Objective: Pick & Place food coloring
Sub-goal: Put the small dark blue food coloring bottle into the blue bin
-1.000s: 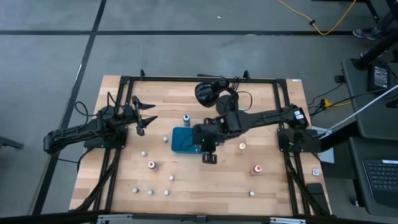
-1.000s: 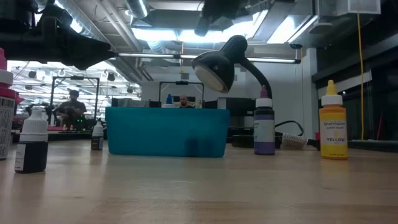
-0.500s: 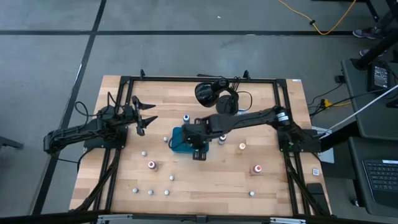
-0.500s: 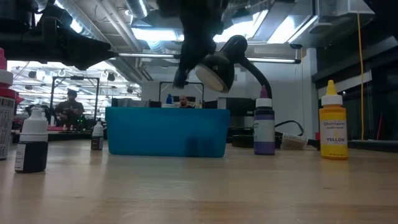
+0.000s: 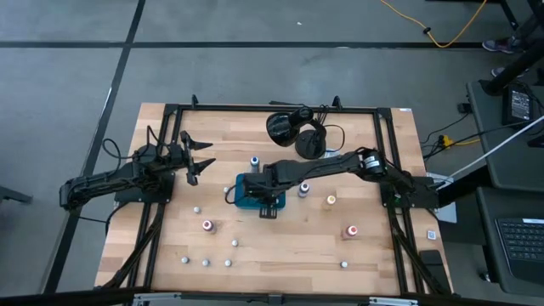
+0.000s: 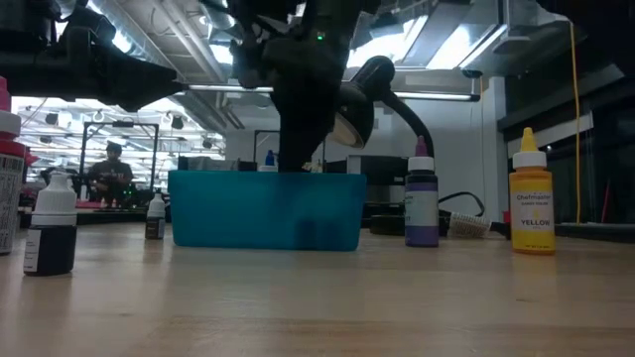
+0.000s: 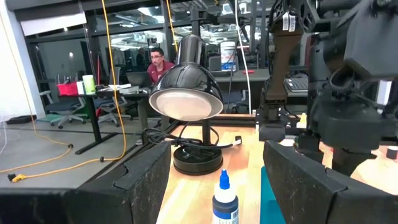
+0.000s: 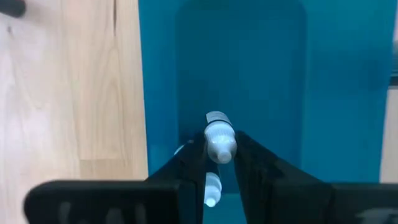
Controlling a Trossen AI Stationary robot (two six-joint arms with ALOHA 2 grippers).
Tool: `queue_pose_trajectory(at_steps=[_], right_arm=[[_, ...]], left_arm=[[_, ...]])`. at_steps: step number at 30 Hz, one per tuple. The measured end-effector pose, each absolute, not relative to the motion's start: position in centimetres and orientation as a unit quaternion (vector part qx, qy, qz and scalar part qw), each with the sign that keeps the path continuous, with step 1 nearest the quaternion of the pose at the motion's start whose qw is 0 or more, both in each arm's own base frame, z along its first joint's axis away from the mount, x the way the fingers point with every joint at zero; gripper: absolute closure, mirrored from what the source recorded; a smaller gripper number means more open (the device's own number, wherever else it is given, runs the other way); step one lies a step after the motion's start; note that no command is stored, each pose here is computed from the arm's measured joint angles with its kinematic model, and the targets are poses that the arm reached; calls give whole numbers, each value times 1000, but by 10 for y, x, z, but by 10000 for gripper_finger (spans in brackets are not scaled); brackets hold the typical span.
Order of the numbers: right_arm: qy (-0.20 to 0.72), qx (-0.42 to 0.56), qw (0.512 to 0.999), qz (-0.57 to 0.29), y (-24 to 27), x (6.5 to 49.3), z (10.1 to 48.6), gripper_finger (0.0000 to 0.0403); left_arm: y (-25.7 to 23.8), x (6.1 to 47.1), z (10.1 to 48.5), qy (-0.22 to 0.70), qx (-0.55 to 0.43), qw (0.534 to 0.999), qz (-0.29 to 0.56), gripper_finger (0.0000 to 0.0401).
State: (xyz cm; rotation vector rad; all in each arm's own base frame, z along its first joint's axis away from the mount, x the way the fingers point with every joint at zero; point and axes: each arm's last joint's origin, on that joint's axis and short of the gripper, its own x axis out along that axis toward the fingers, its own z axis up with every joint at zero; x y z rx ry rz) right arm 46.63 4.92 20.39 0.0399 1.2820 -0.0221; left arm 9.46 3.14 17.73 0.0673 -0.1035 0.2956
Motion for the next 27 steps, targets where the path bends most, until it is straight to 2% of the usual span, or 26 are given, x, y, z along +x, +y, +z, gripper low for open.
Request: queue_pose_trajectory(at_steps=[27], right_arm=[[629,-13,777,18,53,468,179,326]], left_arm=[[31,95,177,-51,33,987,147,150]])
